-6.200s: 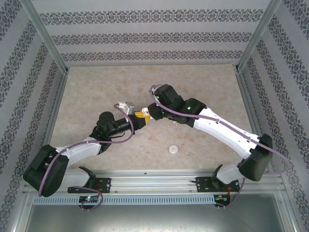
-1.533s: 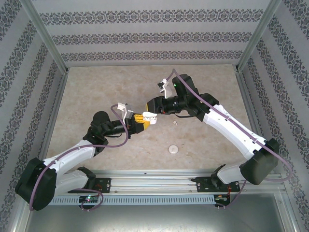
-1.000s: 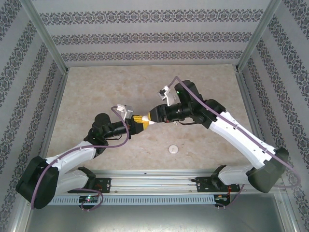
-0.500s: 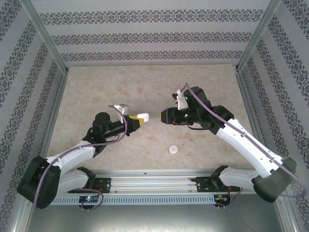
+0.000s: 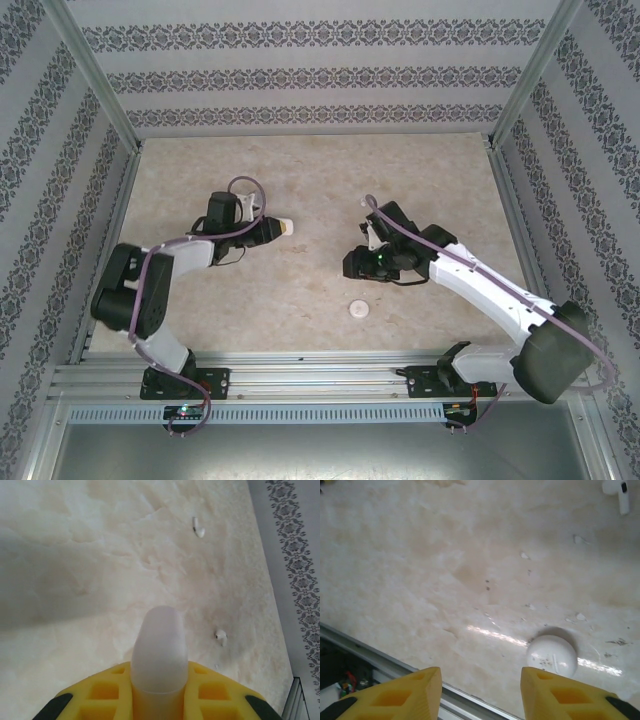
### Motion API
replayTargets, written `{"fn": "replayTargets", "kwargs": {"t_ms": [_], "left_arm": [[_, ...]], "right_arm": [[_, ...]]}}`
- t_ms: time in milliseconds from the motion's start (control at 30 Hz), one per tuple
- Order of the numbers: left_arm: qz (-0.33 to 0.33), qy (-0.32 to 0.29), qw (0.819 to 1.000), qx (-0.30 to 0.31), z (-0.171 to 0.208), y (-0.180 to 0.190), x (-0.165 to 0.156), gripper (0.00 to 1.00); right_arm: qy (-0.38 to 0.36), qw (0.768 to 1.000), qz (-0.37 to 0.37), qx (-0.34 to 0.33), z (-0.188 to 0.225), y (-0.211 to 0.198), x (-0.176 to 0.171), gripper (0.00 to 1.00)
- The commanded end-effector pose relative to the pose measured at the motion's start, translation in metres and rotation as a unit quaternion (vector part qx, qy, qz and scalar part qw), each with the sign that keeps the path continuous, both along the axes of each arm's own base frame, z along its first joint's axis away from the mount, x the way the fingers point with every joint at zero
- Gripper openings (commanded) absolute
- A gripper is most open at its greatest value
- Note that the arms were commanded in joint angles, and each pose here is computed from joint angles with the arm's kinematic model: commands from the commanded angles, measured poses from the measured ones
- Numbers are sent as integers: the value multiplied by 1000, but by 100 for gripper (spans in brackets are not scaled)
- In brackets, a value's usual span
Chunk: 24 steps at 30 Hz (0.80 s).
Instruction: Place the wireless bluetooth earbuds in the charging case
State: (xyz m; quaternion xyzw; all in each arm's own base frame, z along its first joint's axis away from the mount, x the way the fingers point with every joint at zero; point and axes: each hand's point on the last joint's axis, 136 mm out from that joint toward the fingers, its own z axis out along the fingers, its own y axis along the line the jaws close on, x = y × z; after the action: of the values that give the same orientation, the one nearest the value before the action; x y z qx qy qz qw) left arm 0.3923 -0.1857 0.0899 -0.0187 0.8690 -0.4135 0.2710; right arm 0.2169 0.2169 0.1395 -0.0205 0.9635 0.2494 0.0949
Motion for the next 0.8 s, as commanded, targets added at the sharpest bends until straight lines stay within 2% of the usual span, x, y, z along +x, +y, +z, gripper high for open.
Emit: {"fn": "replayTargets", "kwargs": {"t_ms": [0, 100, 367, 667, 767], "left_arm": [[-12, 44, 999, 17, -20, 5, 7, 1], [-9, 77, 996, 48, -40, 15, 18, 6], [-16, 137, 988, 73, -67, 32, 35, 14], [-9, 140, 986, 90, -62, 55, 42, 38], [-1, 132, 987, 94, -54, 63, 44, 40]], "right_arm": [[31, 998, 13, -55, -24, -16, -16, 47], [51, 995, 12, -80, -36, -25, -26, 48], [91, 990, 3, -105, -62, -35, -47, 50], [98, 985, 14, -138, -73, -41, -60, 54], [101, 984, 16, -147, -78, -44, -65, 55]]}}
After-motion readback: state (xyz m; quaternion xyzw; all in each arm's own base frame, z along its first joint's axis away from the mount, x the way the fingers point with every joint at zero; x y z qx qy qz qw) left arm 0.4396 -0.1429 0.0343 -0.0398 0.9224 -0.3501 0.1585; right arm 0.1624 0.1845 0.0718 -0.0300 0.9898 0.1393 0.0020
